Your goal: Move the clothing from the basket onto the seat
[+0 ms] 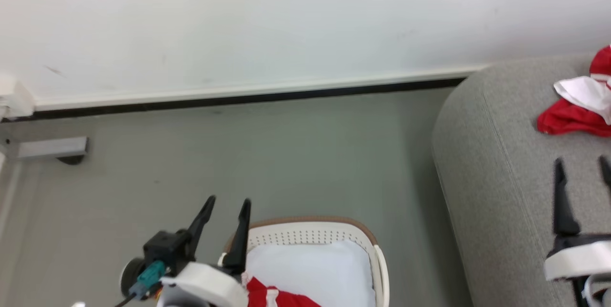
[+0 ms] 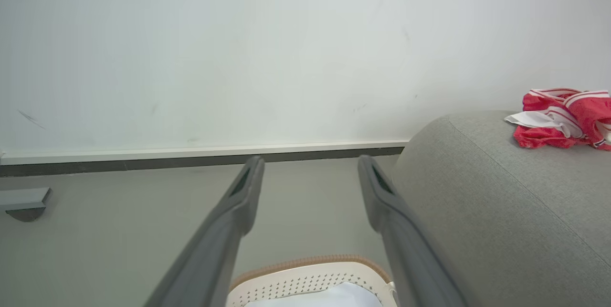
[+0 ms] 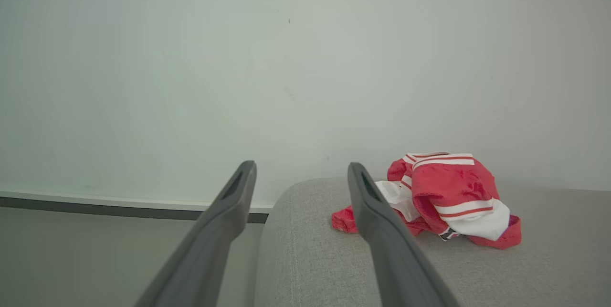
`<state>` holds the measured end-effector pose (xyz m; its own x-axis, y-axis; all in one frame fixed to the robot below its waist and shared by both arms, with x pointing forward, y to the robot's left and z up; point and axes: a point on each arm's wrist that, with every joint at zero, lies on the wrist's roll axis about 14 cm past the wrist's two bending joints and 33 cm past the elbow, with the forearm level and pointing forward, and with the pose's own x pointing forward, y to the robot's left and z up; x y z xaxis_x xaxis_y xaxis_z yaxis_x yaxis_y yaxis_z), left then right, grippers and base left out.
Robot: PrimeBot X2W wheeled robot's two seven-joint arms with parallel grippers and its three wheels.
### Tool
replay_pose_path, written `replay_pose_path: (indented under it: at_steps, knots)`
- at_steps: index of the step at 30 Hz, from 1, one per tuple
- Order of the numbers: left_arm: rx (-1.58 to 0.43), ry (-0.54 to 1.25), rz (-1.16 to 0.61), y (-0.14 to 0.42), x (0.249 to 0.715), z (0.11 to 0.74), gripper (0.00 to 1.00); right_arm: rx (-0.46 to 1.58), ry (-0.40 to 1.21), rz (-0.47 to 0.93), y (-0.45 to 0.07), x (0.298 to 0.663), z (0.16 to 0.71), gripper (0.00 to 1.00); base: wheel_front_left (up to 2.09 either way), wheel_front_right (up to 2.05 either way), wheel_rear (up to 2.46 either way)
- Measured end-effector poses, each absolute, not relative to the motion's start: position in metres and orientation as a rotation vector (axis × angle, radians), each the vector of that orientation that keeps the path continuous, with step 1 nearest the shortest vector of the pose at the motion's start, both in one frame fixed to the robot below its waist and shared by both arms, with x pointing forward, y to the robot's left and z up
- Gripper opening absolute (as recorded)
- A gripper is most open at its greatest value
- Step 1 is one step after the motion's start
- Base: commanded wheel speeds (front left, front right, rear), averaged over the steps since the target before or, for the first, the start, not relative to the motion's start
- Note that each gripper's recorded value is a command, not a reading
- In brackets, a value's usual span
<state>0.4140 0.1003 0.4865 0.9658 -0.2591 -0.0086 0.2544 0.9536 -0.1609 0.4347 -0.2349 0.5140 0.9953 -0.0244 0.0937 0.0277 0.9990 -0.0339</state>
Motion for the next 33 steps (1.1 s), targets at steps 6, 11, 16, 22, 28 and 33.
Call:
replay_pose_path:
  at_steps: [6,11,16,22,28,33]
  knots:
    - [-0.145,0.013,-0.136,0.139,0.390,0.489,1.00,0.037,-0.090,0.041,-0.198,0.412,0.510,1.00,0.00,0.00,0.00]
    - [-0.139,-0.005,-0.065,0.160,0.369,0.491,1.00,0.078,-0.068,0.060,-0.186,0.390,0.503,1.00,0.00,0.00,0.00]
    - [-0.133,-0.010,-0.036,0.170,0.351,0.489,1.00,0.091,-0.035,0.059,-0.183,0.369,0.491,1.00,0.00,0.00,0.00]
    - [-0.139,-0.025,-0.030,0.172,0.347,0.491,1.00,0.094,-0.013,0.056,-0.183,0.359,0.484,1.00,0.00,0.00,0.00]
    - [-0.132,-0.026,-0.037,0.171,0.346,0.491,1.00,0.097,-0.008,0.055,-0.182,0.358,0.483,1.00,0.00,0.00,0.00]
    - [-0.136,-0.019,-0.042,0.170,0.346,0.488,1.00,0.097,-0.002,0.059,-0.181,0.357,0.481,1.00,0.00,0.00,0.00]
